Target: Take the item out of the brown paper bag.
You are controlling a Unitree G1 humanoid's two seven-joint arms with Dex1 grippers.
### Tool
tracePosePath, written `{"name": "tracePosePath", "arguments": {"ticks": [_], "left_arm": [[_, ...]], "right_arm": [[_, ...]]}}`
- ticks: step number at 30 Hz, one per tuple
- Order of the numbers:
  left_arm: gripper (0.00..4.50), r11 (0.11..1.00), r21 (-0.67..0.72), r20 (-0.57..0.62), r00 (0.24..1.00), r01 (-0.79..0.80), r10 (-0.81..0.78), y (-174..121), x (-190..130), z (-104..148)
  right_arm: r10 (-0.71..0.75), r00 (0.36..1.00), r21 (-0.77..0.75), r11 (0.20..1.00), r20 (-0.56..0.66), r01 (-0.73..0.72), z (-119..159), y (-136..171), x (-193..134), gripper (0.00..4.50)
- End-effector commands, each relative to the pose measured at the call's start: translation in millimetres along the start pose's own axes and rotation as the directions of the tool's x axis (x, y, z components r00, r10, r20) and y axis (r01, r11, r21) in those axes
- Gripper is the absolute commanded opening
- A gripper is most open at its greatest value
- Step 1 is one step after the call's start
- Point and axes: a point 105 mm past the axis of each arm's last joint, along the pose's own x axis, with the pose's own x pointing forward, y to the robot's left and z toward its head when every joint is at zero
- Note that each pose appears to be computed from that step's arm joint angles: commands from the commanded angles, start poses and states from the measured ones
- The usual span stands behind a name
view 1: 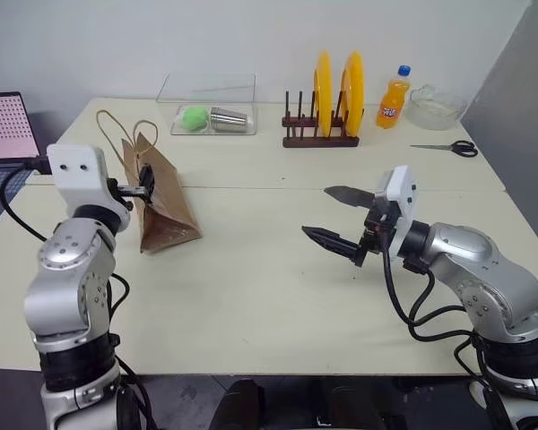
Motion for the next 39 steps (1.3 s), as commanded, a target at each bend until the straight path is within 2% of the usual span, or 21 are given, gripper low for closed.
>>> {"name": "tracePosePath", "arguments": {"ticks": [1,5,12,22,27,32,39], "left_arm": [[4.48,0.999,0.034,0.025,1.0,0.014,-0.015,2,9,12],[4.48,0.999,0.022,-0.012,0.999,0.038,-0.038,2,25,12],[4.48,0.995,0.039,-0.018,0.996,0.089,-0.088,-2,45,18],[4.48,0.996,0.038,-0.004,0.996,0.086,-0.086,1,57,29],[4.48,0.993,0.057,0.008,0.995,0.1,-0.1,-1,56,33],[3.31,0.993,0.071,0.029,0.994,0.1,-0.102,1,56,43],[0.94,0.989,0.105,0.053,0.993,0.104,-0.11,4,59,55]], "right_arm": [[0.029,0.999,-0.055,0.998,0.04,-0.027,15,6,0,4.5],[0.058,0.997,-0.076,0.996,0.05,-0.054,20,9,1,4.5],[0.195,0.974,-0.134,0.975,0.118,-0.179,49,15,-4,4.5],[0.299,0.949,-0.143,0.948,0.101,-0.284,64,12,-7,4.5],[0.325,0.943,-0.167,0.936,0.068,-0.31,62,10,-7,4.5],[0.333,0.942,-0.173,0.931,0.051,-0.32,58,9,-7,4.5],[0.333,0.942,-0.175,0.931,0.041,-0.321,53,9,-6,4.5]]}}
